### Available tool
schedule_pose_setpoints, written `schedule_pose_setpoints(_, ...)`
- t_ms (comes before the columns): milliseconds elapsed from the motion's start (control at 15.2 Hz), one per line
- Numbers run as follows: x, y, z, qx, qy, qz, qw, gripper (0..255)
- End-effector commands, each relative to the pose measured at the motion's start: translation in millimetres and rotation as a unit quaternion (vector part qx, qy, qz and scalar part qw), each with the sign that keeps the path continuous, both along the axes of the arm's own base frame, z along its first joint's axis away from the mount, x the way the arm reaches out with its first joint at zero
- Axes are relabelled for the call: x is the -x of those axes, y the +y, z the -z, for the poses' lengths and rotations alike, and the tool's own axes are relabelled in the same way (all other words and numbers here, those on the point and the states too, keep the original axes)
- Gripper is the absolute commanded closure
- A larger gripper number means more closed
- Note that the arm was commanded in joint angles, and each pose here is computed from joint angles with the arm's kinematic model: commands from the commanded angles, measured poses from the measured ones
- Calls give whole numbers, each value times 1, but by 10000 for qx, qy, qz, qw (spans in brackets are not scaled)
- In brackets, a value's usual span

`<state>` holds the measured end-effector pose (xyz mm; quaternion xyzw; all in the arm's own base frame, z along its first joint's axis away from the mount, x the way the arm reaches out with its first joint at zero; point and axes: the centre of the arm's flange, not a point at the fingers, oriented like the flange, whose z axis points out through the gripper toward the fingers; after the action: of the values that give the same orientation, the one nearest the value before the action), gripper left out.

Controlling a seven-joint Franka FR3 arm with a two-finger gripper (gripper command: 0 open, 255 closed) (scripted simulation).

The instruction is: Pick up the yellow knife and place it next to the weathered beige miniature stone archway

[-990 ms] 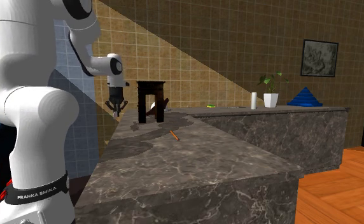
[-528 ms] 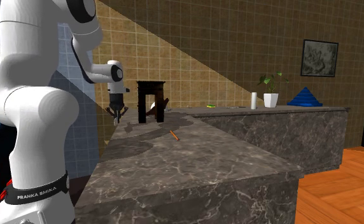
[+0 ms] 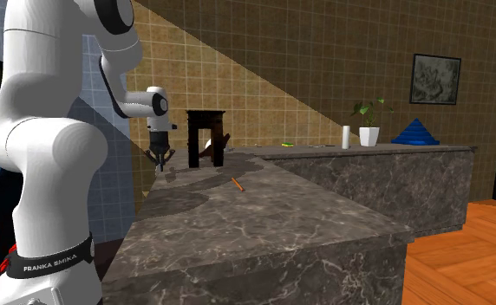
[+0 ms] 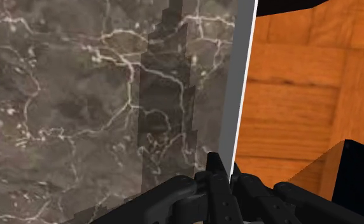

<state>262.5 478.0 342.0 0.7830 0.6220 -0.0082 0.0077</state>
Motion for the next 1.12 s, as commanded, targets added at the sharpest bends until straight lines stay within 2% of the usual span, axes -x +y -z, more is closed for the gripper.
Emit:
schedule_pose_setpoints(0,0,0,0,0,0,0,10000,255)
schedule_pose_setpoints(66,0,0,0,0,0,0,10000,255)
schedule_pose_setpoints(132,0,0,0,0,0,0,10000,0)
schedule_pose_setpoints(462,0,0,0,0,0,0,10000,0)
schedule_pose_setpoints(726,0,1,-50,0,0,0,10000,0)
schedule_pose_setpoints(1056,0,1,-50,0,0,0,10000,0)
